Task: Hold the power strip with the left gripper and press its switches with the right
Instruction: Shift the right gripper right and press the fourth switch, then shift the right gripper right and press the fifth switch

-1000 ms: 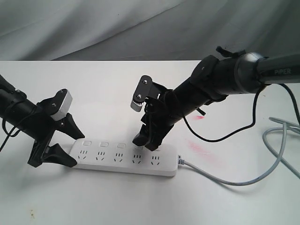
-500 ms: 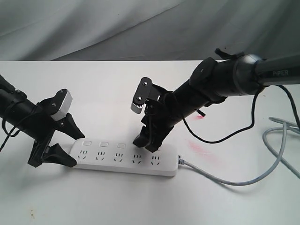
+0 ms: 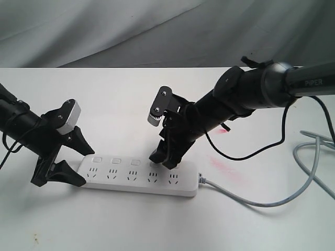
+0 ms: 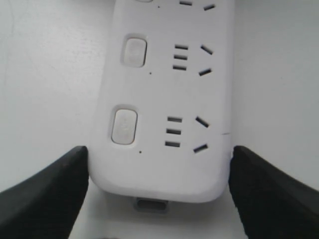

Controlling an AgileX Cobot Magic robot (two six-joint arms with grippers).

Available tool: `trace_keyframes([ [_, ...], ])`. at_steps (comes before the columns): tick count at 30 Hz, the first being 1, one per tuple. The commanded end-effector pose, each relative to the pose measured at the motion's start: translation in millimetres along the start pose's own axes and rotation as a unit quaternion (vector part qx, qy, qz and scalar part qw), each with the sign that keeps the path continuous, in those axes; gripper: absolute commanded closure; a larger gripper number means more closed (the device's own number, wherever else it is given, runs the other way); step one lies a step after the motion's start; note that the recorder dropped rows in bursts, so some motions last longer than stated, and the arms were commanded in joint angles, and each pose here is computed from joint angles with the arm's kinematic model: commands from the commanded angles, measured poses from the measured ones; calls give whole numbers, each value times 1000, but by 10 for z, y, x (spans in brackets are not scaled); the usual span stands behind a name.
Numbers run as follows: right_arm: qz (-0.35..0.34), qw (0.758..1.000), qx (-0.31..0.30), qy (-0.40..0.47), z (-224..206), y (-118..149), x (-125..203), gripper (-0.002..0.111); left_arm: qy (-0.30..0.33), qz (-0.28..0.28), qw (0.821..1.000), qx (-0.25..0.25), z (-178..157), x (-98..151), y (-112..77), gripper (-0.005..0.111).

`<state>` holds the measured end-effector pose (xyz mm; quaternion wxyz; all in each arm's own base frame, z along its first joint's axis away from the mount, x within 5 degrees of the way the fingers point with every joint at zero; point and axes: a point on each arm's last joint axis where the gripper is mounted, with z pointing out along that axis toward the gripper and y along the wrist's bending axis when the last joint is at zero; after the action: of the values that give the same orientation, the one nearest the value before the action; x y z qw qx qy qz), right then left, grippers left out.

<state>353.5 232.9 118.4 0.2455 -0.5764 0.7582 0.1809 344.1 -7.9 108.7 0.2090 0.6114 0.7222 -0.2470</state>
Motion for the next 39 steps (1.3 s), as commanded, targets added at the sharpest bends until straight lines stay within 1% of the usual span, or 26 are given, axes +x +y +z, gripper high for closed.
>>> trace_keyframes([
  [1, -32, 998, -19, 41, 148, 68, 166, 43, 3, 6, 1000, -7, -11, -14, 20, 107],
  [8, -25, 998, -33, 54, 275, 115, 251, 43, 3, 6, 1000, -7, -11, -14, 20, 107],
  [12, 2, 998, -34, 43, 272, 120, 226, 43, 3, 6, 1000, -7, -11, -14, 20, 107],
  [14, 7, 999, -26, 24, 176, 113, 133, 43, 3, 6, 1000, -7, -11, -14, 20, 107],
  [20, -27, 999, 20, -39, -333, 103, -238, 43, 3, 6, 1000, -7, -11, -14, 20, 107],
  [24, -27, 998, 26, -58, -578, 68, -297, 43, 3, 6, 1000, -7, -11, -14, 20, 107],
  [28, -8, 998, 7, -56, -644, -6, -194, 43, 3, 6, 1000, -7, -11, -14, 20, 107],
  [31, 8, 999, -1, -43, -622, -15, -51, 43, 3, 6, 1000, -7, -11, -14, 20, 107],
  [39, 35, 999, 25, -14, -512, 32, 205, 43, 3, 6, 1000, -7, -11, -14, 20, 107],
])
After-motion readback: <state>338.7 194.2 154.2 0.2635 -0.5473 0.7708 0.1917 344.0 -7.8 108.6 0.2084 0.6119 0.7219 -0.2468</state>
